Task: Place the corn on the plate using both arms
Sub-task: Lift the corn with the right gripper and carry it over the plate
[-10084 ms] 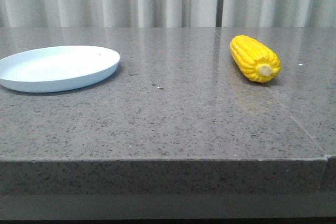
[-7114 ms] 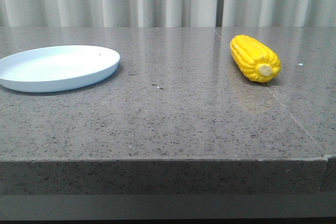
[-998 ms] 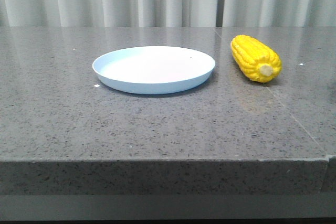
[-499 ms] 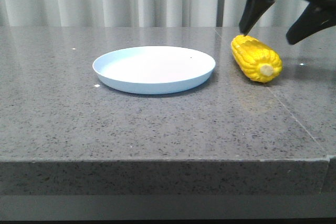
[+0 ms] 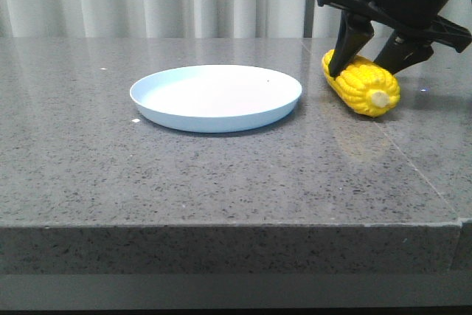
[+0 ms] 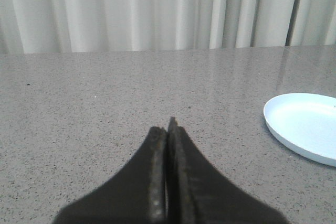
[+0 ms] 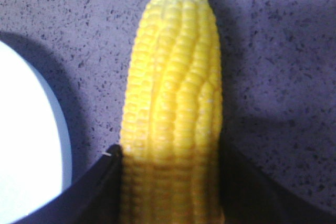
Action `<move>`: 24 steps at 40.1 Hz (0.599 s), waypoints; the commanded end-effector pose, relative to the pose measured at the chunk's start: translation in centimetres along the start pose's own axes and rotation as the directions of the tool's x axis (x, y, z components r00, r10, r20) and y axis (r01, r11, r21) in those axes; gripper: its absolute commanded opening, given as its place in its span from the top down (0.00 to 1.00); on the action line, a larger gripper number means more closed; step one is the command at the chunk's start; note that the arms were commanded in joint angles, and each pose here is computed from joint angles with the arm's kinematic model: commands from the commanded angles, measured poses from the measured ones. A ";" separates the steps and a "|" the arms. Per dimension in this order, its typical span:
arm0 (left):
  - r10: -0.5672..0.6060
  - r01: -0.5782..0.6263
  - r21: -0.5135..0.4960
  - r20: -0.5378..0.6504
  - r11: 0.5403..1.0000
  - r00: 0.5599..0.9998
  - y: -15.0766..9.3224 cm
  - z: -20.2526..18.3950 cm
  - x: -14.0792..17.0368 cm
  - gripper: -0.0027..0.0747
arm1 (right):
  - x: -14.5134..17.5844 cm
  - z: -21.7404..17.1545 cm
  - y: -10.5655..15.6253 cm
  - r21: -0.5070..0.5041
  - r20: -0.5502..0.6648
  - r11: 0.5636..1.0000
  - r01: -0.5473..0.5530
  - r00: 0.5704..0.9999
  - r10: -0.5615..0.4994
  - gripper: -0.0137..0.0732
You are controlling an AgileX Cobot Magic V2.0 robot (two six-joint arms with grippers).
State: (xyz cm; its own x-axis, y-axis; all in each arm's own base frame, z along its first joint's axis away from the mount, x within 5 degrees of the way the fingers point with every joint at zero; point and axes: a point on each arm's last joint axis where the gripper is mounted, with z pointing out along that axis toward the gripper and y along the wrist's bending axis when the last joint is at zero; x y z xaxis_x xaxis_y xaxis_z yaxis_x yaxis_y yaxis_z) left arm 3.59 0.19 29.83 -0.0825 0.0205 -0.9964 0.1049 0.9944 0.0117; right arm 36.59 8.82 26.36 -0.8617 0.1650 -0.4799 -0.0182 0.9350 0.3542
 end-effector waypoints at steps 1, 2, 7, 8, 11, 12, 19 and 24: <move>-0.003 0.002 0.012 0.088 1.000 0.996 -0.1 -0.2 -1.4 0.99 | -1.3 -2.6 1.1 -0.044 0.104 0.999 0.009 0.995 -0.004 0.75; -0.003 0.002 0.012 0.088 1.000 0.996 -0.1 -0.2 -1.4 0.99 | -1.4 -2.8 1.2 -0.046 0.111 0.999 0.010 0.994 -0.005 0.77; -0.003 0.002 0.012 0.088 1.000 0.996 -0.1 -0.2 -1.4 0.99 | -1.5 -4.5 1.7 -0.056 0.146 0.998 0.031 0.989 -0.023 0.77; -0.003 0.002 0.012 0.088 1.000 0.996 -0.1 -0.2 -1.4 0.99 | -1.5 -4.9 2.1 -0.056 0.153 0.997 0.047 0.988 -0.038 0.77; -0.003 0.002 0.012 0.088 1.000 0.996 -0.1 -0.2 -1.4 0.99 | -1.6 -6.1 3.2 -0.048 0.173 0.993 0.109 0.980 -0.099 0.76; -0.003 0.002 0.012 0.088 1.000 0.996 -0.1 -0.2 -1.4 0.99 | -1.7 -6.4 3.7 -0.047 0.179 0.991 0.125 0.977 -0.115 0.76; -0.003 0.002 0.012 0.086 1.000 0.996 -0.1 -0.2 -1.4 0.99 | -1.3 -7.6 8.1 -0.047 0.167 0.982 0.181 0.971 -0.170 0.76; -0.003 0.002 0.012 0.086 1.000 0.996 -0.1 -0.2 -1.4 0.99 | -0.3 -7.1 11.9 -0.050 0.169 0.969 0.242 0.958 -0.231 0.76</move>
State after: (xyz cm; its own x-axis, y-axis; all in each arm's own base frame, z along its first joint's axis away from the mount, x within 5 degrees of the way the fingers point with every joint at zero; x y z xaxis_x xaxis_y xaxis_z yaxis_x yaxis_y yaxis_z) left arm 3.59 0.19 29.83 -0.0825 0.0205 -0.9964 0.1049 0.9944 0.0117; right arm 33.91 15.78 33.42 -0.8048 -0.0100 -0.5935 -0.2066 0.9420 0.2643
